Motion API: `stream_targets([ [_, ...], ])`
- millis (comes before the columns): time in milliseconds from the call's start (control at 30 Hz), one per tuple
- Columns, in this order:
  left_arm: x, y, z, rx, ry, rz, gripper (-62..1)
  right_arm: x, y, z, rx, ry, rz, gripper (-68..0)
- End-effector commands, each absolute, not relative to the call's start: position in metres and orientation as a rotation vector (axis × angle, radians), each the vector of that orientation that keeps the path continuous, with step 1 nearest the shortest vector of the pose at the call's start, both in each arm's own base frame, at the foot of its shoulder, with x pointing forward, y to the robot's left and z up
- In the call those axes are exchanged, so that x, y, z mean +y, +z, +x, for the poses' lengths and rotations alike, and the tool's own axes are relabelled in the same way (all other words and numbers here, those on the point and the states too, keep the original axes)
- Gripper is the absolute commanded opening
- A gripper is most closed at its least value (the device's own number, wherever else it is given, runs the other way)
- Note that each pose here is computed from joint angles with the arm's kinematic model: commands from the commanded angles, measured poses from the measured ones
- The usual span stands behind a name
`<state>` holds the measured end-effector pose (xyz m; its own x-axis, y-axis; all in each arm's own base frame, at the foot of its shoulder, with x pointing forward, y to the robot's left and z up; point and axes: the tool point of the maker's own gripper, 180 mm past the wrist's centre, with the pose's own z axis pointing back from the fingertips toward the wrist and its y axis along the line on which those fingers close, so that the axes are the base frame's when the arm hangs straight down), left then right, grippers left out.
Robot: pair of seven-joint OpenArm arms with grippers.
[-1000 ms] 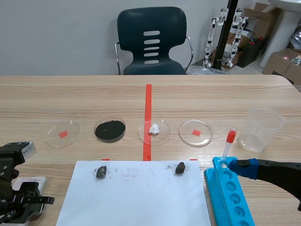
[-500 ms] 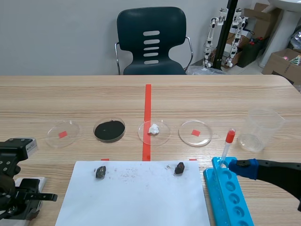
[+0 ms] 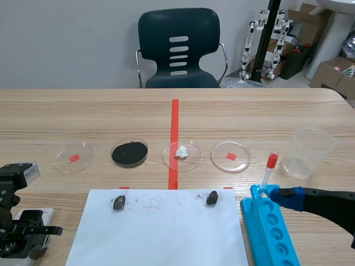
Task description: Rub the mineral on the streak plate below the first streak
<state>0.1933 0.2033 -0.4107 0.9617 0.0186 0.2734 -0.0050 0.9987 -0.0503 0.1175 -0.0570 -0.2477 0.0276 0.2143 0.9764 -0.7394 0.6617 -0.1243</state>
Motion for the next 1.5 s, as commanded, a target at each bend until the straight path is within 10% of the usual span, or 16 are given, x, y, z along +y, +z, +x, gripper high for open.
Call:
stream_targets([
  [0, 0.235, -0.412, 0.183, -0.238, 0.011, 0.053, -50.9, -0.056, -0.237, 0.122, -1.396, 0.772, 0.49, -6.9],
  [1467, 0.234, -0.392, 0.207, -0.393, 0.003, 0.075, -50.9, -0.056, -0.237, 0.122, -1.396, 0.772, 0.49, -6.9],
])
